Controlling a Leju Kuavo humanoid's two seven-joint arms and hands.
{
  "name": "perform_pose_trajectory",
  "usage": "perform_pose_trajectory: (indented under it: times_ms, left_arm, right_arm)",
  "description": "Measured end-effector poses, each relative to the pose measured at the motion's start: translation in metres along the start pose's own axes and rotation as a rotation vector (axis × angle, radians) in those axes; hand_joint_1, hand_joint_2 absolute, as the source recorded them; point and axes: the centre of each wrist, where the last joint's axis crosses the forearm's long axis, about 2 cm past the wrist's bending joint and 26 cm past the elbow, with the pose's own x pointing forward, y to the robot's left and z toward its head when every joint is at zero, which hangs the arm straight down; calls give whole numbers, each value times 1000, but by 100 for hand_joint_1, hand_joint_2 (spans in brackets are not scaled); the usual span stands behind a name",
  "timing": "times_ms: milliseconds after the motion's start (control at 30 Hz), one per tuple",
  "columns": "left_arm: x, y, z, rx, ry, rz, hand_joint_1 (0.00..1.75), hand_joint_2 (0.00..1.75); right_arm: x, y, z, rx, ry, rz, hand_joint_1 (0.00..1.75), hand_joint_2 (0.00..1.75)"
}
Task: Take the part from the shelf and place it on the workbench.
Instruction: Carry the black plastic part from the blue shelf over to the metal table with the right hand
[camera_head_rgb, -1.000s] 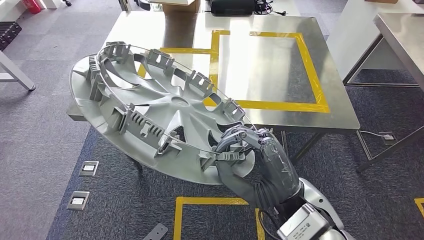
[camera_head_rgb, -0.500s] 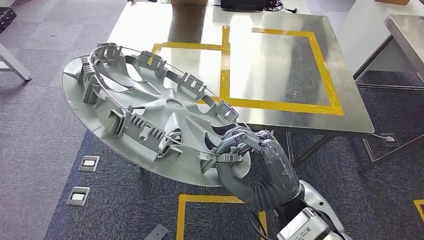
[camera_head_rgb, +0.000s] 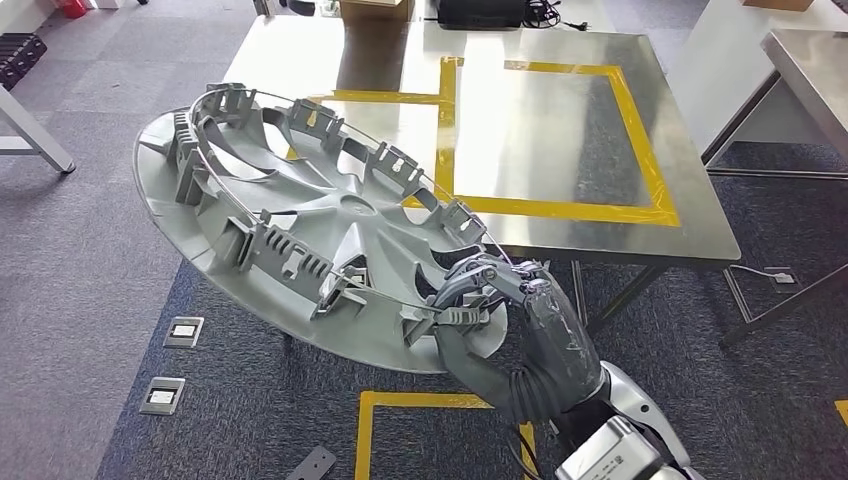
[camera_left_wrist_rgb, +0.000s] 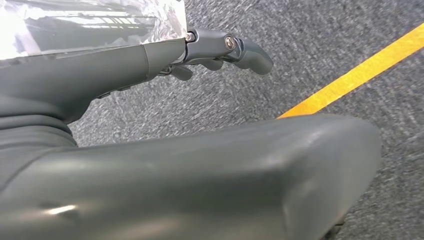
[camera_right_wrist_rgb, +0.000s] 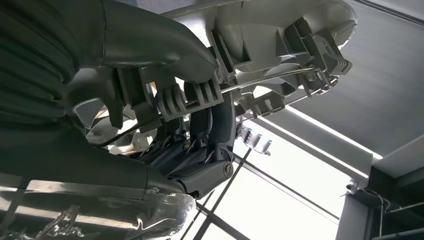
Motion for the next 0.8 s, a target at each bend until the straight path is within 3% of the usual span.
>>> perform_pose_trajectory:
  times_ms: [800]
  left_arm:
    - [8, 5, -2, 7, -16, 2, 0, 175]
  right_arm:
    - [6, 0, -1, 0, -22, -5, 175, 175]
